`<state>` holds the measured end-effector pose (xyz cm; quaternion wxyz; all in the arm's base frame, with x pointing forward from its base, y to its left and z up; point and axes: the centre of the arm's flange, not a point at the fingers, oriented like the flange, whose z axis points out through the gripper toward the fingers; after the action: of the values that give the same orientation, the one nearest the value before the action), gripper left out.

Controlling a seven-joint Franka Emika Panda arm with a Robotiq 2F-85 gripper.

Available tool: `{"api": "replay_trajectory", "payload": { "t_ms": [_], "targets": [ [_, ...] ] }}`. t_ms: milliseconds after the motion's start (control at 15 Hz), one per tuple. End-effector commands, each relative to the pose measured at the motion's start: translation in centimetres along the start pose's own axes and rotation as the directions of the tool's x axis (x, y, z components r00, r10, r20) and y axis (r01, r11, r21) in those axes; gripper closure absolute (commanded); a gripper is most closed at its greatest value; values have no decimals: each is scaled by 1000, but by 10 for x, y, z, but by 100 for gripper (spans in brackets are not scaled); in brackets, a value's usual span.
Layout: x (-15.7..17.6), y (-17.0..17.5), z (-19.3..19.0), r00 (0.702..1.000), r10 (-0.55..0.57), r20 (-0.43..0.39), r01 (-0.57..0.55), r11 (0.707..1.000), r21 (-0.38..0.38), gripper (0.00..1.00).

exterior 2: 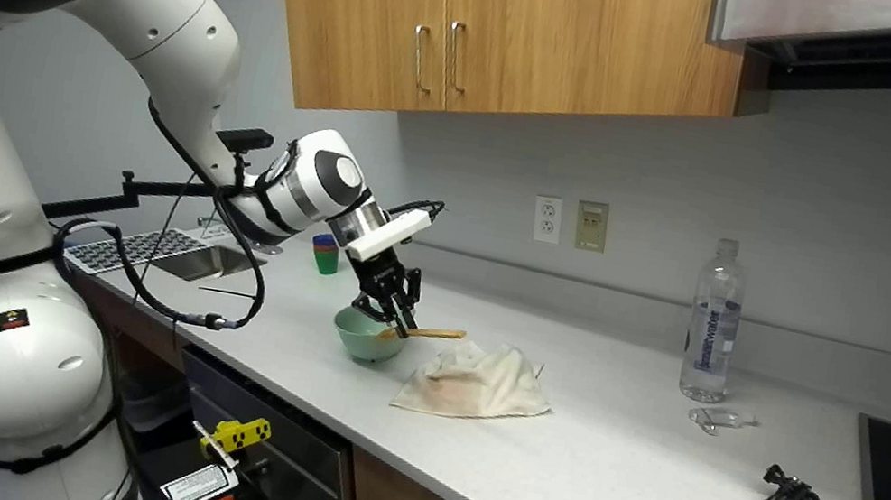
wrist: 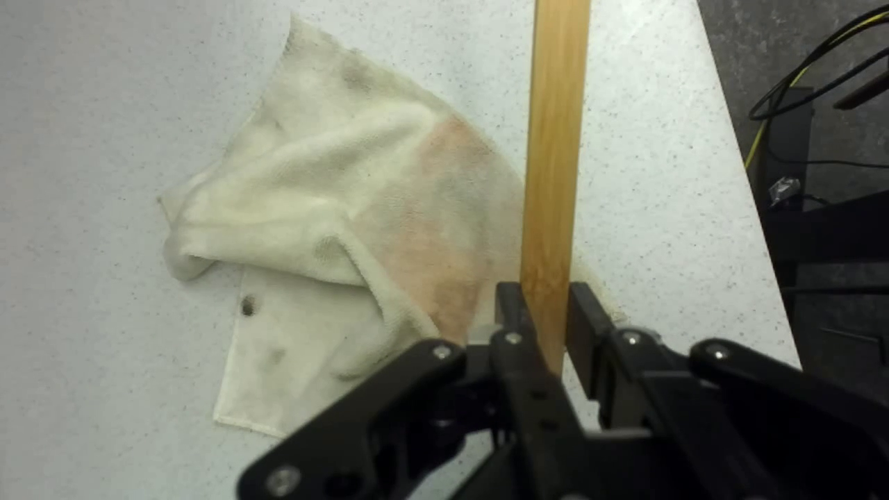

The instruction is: Use the spatula to stir the contents of the blue bowl

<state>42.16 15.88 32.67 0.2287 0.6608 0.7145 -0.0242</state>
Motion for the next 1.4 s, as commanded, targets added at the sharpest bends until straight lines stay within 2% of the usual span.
{"api": "replay_trajectory", "payload": {
  "t_ms": [0, 67, 133, 600, 1067, 1333],
  "targets": [
    [0, 0, 0, 1000, 0, 0, 0, 1000, 0, 81],
    [0, 0, 0, 1000, 0, 0, 0, 1000, 0, 81],
    [0, 0, 0, 1000, 0, 0, 0, 1000, 0, 95],
    [-3, 21, -37, 1000, -11, 25, 13, 995, -94, 95],
    [40, 51, -65, 992, -112, 61, 123, 965, -231, 95],
    [51, 57, -72, 982, -176, 69, 189, 944, -269, 95]
  ]
}}
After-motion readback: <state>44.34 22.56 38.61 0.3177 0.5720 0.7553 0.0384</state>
